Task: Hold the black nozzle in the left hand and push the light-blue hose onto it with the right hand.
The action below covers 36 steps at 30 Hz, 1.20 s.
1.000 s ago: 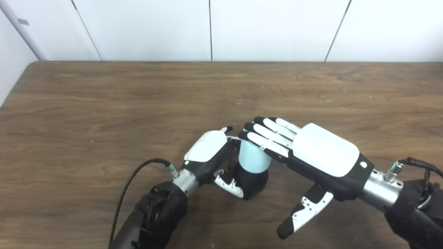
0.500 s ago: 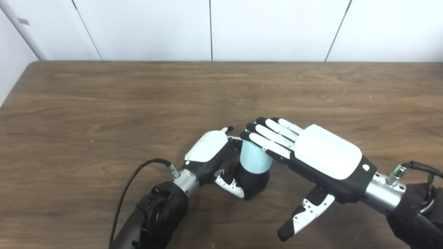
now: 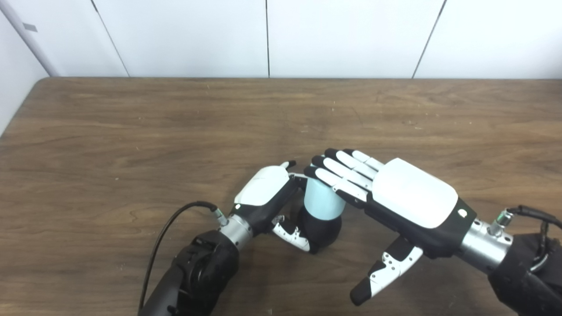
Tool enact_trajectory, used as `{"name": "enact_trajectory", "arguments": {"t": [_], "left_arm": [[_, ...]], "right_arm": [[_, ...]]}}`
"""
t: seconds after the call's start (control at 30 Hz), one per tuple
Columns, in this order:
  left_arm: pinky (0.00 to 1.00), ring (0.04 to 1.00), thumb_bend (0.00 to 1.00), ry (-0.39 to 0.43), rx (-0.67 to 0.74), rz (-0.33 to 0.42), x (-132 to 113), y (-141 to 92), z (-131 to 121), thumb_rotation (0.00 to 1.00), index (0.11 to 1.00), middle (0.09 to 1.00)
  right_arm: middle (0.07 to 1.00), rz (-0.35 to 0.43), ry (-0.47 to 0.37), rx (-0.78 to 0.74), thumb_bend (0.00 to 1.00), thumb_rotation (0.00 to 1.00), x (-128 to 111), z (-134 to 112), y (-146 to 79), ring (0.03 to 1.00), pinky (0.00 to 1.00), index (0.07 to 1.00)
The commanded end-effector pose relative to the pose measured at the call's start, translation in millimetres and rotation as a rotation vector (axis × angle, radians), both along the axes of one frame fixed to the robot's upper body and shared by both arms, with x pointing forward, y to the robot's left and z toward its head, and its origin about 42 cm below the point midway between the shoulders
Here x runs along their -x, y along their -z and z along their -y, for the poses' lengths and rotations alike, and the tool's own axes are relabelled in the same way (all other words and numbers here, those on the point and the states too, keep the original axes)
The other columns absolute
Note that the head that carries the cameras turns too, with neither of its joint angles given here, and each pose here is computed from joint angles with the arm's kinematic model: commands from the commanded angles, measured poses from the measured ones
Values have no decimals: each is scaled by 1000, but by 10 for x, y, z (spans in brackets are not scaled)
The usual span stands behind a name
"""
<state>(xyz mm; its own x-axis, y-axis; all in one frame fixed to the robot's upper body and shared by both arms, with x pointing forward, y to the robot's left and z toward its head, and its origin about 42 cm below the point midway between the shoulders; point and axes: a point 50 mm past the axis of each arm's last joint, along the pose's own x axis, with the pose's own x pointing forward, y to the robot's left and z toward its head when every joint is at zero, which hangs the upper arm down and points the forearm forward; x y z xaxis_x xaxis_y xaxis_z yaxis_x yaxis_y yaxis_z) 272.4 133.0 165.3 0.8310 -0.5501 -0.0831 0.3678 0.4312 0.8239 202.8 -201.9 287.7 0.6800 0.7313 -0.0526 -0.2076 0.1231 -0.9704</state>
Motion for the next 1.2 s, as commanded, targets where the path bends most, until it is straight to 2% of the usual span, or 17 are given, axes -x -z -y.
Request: {"name": "enact_trajectory", "arguments": {"t": [0.0, 0.57, 1.17], "left_arm": [[1000, 719, 518, -25, -72, -52, -9, 125, -101, 0, 454, 523], [1000, 719, 518, -17, -75, -56, -9, 122, -111, 0, 454, 522], [1000, 719, 519, -13, -78, -58, -13, 119, -101, 0, 455, 521]], "right_arm": [[1000, -149, 42, 97, 734, 1000, 8, 86, 240, 1000, 1000, 1000], [1000, -190, 39, 82, 732, 1000, 36, 60, 269, 1000, 1000, 1000], [1000, -180, 14, 95, 723, 1000, 35, -17, 271, 1000, 1000, 1000]]}}
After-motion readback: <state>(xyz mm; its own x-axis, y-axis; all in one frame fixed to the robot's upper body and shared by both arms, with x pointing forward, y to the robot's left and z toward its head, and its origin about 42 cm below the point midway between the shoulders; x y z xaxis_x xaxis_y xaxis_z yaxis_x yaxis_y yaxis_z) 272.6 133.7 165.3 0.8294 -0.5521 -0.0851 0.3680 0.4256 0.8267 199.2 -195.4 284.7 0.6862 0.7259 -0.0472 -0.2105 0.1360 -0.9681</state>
